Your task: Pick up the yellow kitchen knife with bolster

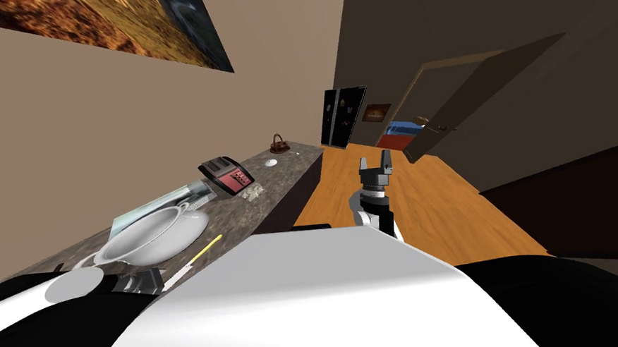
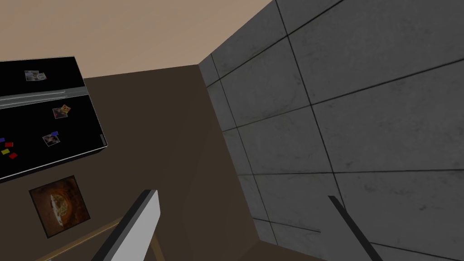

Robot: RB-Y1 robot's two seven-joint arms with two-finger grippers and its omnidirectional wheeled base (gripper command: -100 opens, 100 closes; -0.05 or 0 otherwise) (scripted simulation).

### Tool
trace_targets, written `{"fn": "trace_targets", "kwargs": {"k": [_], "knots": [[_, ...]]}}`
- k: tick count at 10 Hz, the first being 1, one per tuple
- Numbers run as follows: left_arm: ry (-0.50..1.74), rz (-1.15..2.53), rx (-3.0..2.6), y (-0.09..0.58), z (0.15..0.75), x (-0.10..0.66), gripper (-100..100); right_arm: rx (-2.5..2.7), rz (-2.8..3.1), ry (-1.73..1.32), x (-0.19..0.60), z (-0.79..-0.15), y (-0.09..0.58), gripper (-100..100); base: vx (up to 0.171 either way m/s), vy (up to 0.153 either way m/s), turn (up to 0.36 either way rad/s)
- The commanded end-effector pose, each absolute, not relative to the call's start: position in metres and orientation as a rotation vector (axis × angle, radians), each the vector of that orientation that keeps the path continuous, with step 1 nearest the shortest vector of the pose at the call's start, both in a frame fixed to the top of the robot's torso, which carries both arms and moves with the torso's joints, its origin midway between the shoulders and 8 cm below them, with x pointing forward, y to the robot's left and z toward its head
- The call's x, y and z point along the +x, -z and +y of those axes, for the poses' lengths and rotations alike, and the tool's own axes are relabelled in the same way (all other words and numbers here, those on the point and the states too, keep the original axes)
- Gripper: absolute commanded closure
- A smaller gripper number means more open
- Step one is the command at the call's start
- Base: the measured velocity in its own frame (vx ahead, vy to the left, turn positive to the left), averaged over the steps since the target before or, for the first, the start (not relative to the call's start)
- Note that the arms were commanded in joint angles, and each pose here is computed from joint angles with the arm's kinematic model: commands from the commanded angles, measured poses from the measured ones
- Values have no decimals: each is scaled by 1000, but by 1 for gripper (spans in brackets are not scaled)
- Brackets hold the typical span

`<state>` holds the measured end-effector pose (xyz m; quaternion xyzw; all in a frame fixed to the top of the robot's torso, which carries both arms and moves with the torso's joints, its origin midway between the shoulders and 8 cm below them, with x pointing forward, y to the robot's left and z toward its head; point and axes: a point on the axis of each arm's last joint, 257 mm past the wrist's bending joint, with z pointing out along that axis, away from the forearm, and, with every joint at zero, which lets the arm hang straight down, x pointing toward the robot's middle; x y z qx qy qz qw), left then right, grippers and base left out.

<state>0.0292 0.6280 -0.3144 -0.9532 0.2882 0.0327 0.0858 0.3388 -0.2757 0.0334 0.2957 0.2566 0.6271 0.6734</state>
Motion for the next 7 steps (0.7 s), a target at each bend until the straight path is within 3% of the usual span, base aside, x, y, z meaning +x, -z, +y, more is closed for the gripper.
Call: {"fn": "trace_targets", "kwargs": {"k": [1,6,7], "knots": [[-110,841,-2883,316,622,23,-100,666,578,-1412,339,-276,-33,0,-4,33,-118],[-135,803,-2965,317,609,11,-100,666,578,-1412,339,-276,-33,0,-7,25,-103],[-137,801,-2969,317,608,10,0,666,578,-1412,339,-276,-33,0,0,0,0]]}}
